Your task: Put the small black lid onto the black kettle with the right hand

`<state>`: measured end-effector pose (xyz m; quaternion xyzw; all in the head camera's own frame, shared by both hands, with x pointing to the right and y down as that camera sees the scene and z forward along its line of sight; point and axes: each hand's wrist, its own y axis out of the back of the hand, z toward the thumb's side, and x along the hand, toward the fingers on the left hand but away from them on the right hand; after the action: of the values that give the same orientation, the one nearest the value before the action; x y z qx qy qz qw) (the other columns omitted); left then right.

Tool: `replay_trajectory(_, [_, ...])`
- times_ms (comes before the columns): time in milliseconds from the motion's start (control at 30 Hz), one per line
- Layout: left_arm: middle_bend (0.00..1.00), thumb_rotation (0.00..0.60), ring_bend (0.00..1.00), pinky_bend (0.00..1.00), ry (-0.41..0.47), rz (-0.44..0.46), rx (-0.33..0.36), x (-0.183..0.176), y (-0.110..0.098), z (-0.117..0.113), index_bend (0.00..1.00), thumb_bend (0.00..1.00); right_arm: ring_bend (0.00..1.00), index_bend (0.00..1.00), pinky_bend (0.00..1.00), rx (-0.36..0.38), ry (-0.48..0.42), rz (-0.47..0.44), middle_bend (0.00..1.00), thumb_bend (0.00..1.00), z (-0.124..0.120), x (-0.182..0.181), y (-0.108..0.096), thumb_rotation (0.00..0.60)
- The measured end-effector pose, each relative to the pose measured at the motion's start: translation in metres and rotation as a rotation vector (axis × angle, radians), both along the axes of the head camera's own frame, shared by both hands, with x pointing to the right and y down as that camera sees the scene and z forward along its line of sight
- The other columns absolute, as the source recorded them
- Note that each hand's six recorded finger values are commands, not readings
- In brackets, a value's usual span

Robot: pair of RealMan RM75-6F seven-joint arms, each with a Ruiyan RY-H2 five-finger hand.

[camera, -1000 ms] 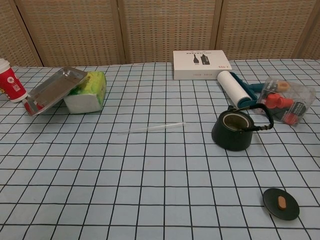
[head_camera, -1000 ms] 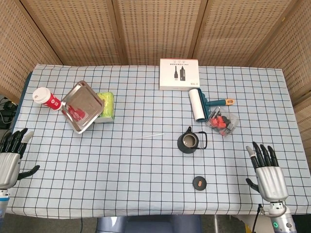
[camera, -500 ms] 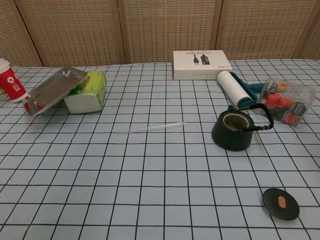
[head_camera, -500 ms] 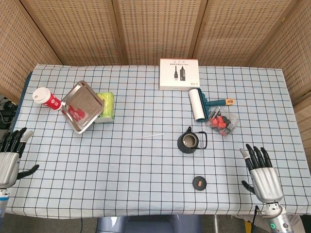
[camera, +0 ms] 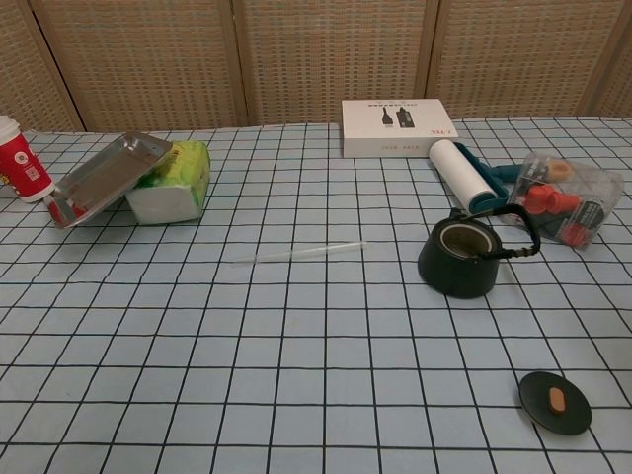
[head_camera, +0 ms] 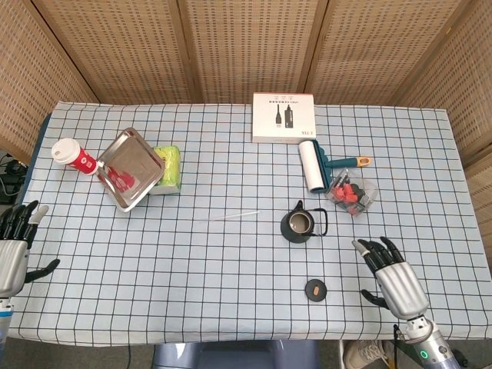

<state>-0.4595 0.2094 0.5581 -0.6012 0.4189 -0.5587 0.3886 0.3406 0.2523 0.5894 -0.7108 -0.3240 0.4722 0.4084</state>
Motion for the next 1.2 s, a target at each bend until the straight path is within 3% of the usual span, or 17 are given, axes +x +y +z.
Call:
replay_trajectory(133, [0.00,0.600,0.00,0.00,0.000,0.000,-0.001,0.000,0.000,0.001,0.00,0.04,0.72,0.22,0.54,-0.049,-0.016,-0.056,0.71,0.17,0.010,-0.014,-0.001,0.600])
replay_trajectory(400, [0.00,0.600,0.00,0.00,0.002,-0.005,-0.003,-0.001,-0.001,0.001,0.00,0.04,0.86,0.24,0.59,-0.138,-0.038,-0.119,0.87,0.21,0.031,-0.043,-0.003,0.600])
replay_trajectory(800, [0.00,0.600,0.00,0.00,0.007,-0.006,-0.008,-0.002,-0.002,0.002,0.00,0.04,0.96,0.24,0.70,-0.257,-0.018,-0.183,0.98,0.21,0.053,-0.079,0.006,0.600])
replay_trajectory(1200, [0.00,0.600,0.00,0.00,0.011,-0.006,-0.008,-0.002,-0.002,0.002,0.00,0.04,0.97,0.32,0.71,-0.297,0.005,-0.193,0.99,0.21,0.069,-0.092,0.010,0.600])
